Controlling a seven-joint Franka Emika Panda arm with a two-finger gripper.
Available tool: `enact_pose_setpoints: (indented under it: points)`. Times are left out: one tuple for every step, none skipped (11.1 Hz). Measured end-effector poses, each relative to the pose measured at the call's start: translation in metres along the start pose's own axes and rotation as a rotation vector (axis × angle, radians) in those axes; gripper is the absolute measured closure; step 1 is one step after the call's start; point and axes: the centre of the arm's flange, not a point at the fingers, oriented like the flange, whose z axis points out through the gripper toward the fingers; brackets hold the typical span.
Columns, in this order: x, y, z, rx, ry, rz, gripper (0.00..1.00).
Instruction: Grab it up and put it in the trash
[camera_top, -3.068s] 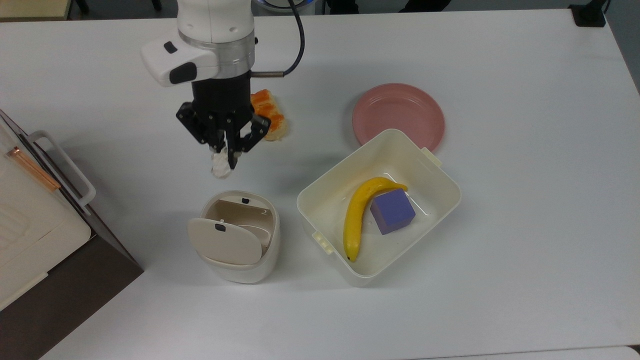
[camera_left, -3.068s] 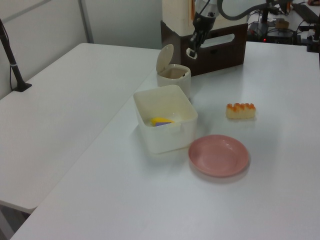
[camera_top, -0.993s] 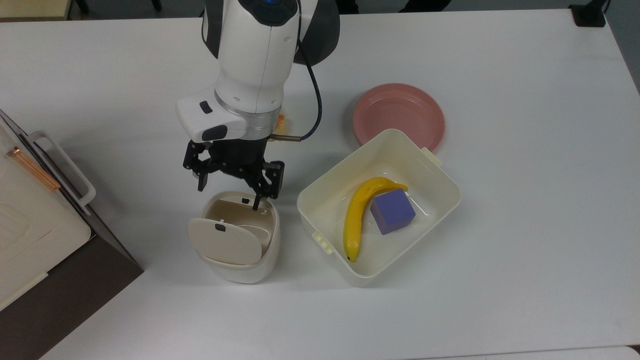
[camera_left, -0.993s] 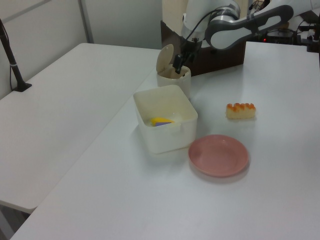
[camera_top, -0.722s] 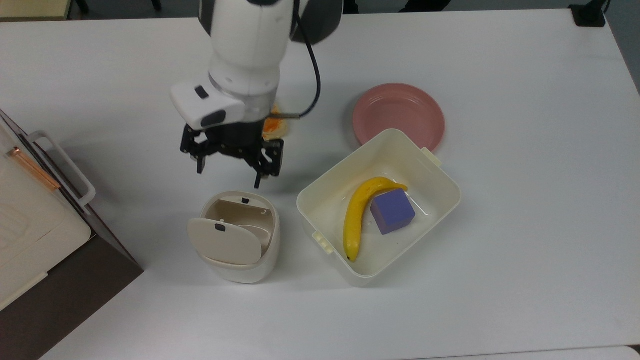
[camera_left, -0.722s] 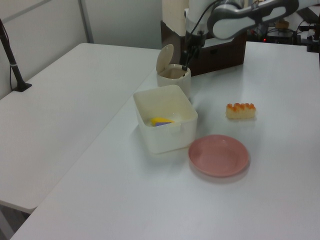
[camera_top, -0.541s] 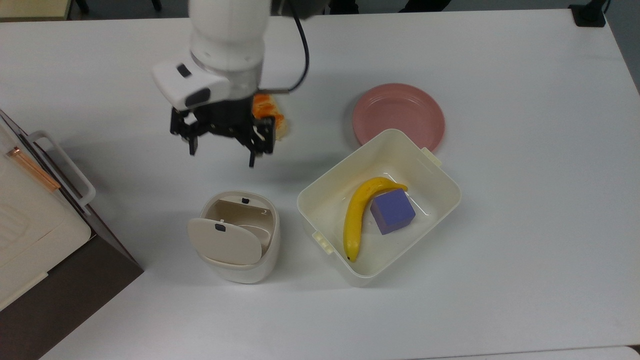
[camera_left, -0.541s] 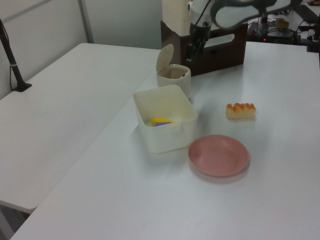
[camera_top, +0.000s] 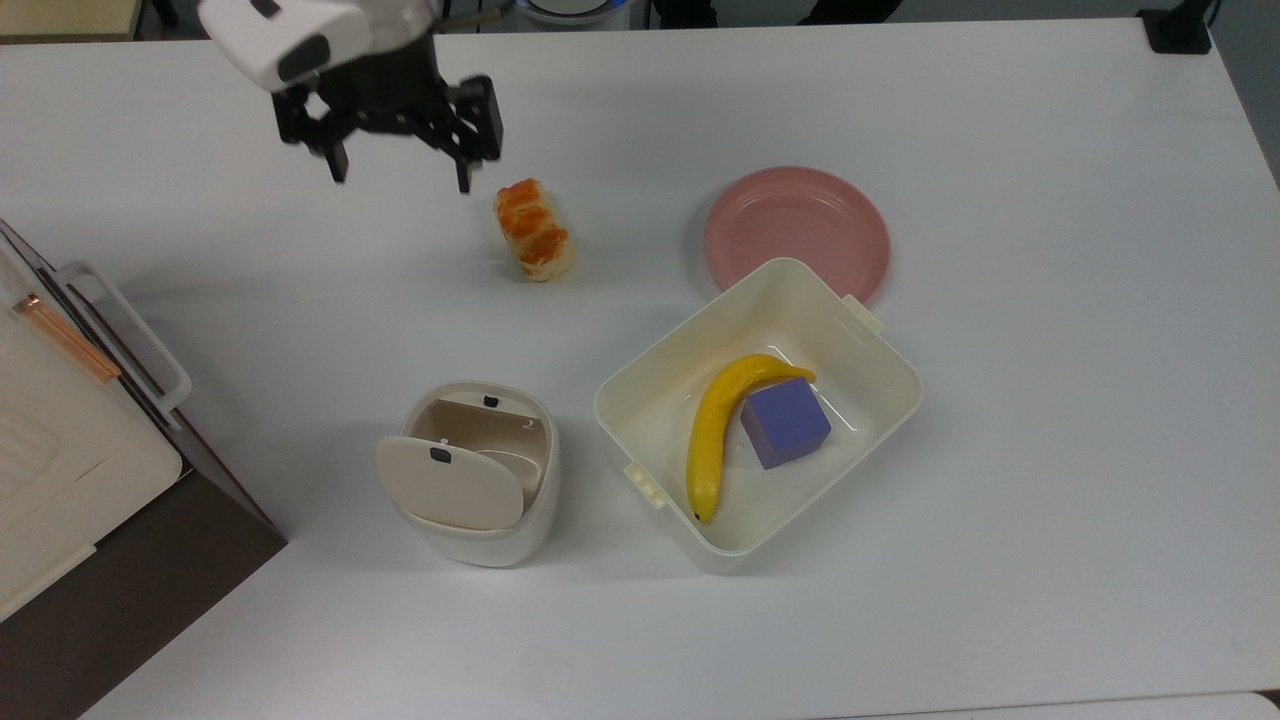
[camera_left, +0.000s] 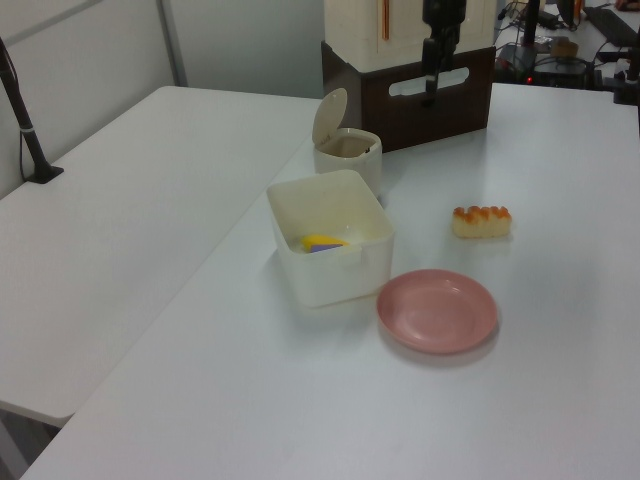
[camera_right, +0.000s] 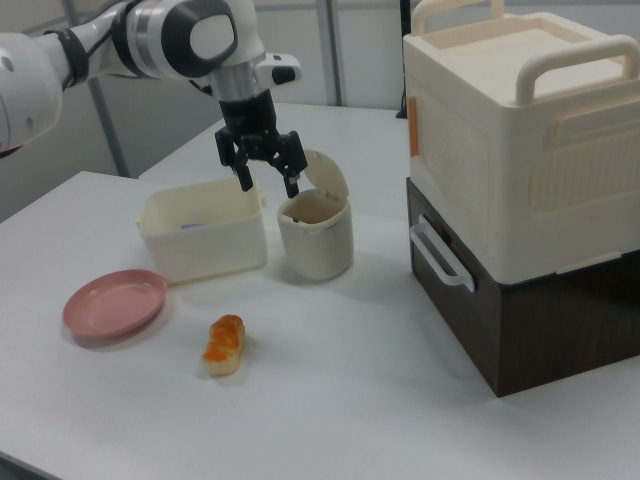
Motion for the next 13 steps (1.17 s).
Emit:
enact_pose_setpoints:
  points:
    - [-0.003,0.006,-0.008,0.001,-0.012,0.006,0.00]
    - [-0.005,0.009,-0.011,0.016,-0.018,0.015,0.00]
    - [-0.006,0.012,-0.012,0.042,-0.022,0.027,0.00]
    - [-0.006,0.015,-0.013,0.061,-0.019,0.039,0.00]
    - [-0.007,0.018,-0.016,0.073,-0.013,0.075,0.00]
    - [-0.008,0.020,-0.020,0.084,-0.007,0.118,0.00]
    - [-0.010,0.020,-0.025,0.088,-0.001,0.141,0.00]
    - [-0.011,0.020,-0.030,0.087,0.006,0.146,0.00]
    - [-0.012,0.020,-0.033,0.087,0.011,0.146,0.00]
    - [-0.014,0.020,-0.036,0.086,0.017,0.146,0.00]
    - [-0.016,0.021,-0.042,0.084,0.025,0.144,0.00]
    - [-0.020,0.023,-0.048,0.082,0.031,0.142,0.00]
    - [-0.024,0.024,-0.053,0.081,0.031,0.139,0.00]
